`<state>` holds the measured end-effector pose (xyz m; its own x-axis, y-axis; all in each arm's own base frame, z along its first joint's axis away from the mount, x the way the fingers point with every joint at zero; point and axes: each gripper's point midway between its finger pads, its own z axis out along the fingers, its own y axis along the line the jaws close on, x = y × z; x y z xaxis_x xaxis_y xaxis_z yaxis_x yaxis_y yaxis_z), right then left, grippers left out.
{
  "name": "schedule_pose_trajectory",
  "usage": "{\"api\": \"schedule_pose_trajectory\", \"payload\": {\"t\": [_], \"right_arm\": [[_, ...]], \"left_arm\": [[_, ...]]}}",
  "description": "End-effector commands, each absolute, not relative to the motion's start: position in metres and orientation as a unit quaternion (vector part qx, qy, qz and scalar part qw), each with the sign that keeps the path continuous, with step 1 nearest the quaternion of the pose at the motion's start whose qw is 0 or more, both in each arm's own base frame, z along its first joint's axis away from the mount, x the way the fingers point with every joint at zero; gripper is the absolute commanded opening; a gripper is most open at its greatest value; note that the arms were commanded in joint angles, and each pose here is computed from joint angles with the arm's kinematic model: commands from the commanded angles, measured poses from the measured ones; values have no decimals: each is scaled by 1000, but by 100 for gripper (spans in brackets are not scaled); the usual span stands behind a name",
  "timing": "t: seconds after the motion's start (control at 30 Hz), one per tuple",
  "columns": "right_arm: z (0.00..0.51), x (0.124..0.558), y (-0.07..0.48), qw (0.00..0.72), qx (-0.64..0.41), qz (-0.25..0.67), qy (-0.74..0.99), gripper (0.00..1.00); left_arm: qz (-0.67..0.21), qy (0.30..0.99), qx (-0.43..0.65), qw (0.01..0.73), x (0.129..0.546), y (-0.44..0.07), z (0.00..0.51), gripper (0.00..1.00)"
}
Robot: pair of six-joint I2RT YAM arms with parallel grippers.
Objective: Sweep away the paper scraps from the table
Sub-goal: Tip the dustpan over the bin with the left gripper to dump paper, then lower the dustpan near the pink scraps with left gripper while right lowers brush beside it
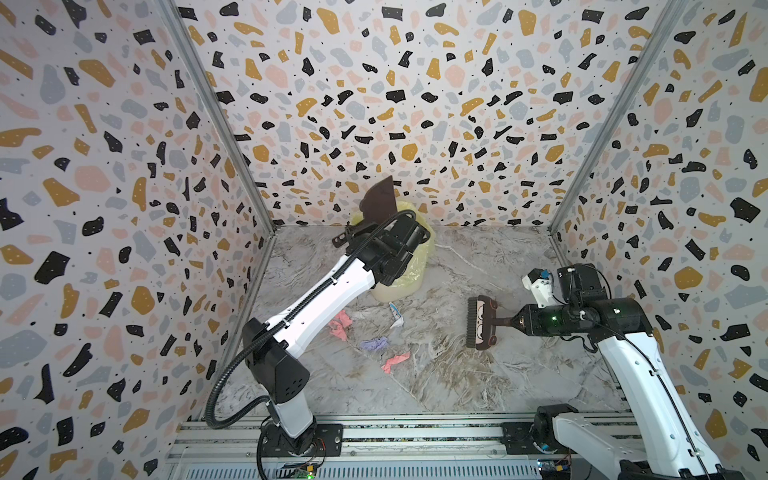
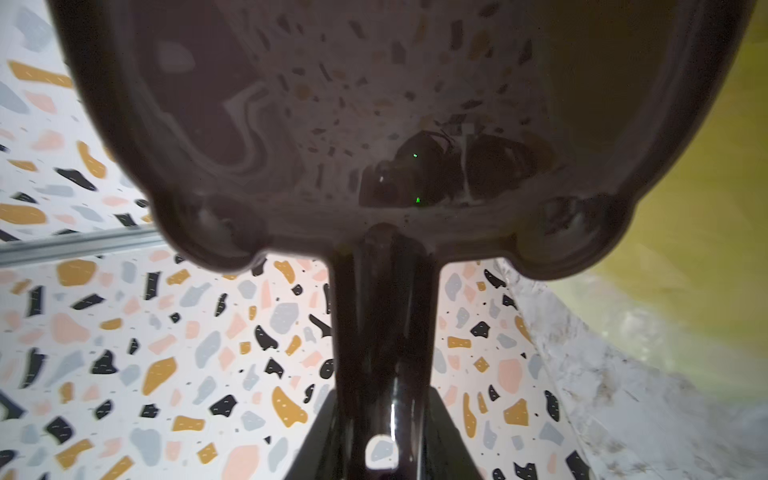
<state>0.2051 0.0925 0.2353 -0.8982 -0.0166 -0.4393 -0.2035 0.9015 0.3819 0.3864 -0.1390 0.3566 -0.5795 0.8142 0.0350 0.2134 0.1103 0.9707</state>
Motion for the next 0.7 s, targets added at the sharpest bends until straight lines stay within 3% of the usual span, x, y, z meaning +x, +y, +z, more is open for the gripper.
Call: {"api": "schedule_pose_trajectory", "payload": {"t": [0.0,0.37,0.67], "right_arm": [[243,200,95,231,-58,224,945,0],[244,201,97,241,-60,229,941,0],[247,199,123,249,-76,263,929,0]], "left_arm": [[605,665,348,266,387,-139,379,0],[570,688,320,315,377,-135,395,0],[396,776,232,432,358,-135,414,0]]}}
